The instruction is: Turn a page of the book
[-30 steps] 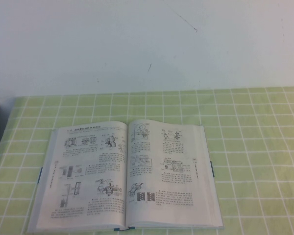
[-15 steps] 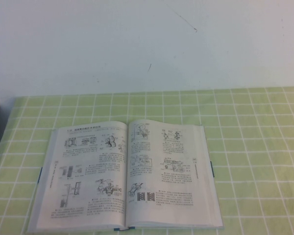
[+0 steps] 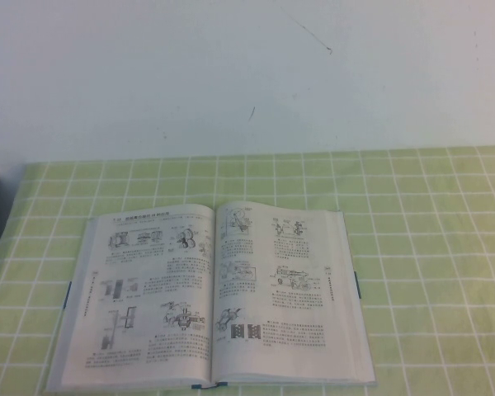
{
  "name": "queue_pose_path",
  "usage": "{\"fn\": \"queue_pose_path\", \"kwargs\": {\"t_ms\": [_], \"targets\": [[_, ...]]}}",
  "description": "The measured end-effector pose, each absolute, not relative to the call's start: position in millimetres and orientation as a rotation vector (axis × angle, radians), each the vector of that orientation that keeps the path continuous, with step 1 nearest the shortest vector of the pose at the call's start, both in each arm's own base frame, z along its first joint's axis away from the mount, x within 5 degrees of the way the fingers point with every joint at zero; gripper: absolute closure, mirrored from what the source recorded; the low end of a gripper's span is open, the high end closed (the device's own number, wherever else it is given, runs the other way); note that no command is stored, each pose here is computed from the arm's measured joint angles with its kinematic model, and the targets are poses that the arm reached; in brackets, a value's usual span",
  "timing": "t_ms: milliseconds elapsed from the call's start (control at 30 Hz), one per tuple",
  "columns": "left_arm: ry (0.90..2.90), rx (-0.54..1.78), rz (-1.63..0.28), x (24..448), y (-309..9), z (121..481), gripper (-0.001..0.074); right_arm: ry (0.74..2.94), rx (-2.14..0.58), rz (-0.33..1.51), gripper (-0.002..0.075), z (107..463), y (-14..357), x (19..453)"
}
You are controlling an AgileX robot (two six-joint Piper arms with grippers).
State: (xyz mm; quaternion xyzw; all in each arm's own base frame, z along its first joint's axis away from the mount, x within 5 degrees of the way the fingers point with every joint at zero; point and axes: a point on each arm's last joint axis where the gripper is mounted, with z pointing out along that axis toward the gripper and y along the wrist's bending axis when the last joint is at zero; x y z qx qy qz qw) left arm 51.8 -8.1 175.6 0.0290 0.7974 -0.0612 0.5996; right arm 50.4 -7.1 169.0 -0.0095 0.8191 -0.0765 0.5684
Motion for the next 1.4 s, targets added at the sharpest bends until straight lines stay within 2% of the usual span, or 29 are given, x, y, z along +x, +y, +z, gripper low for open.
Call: {"fn": "queue_pose_path", "kwargs": {"t_ms": [1400], "targets": [[1.821,0.099,-0.112,52.5,-7.8,177.4,0.0739,1.917,-0.013,-0.164,0.0729,169.0,-6.5,50.8]]}}
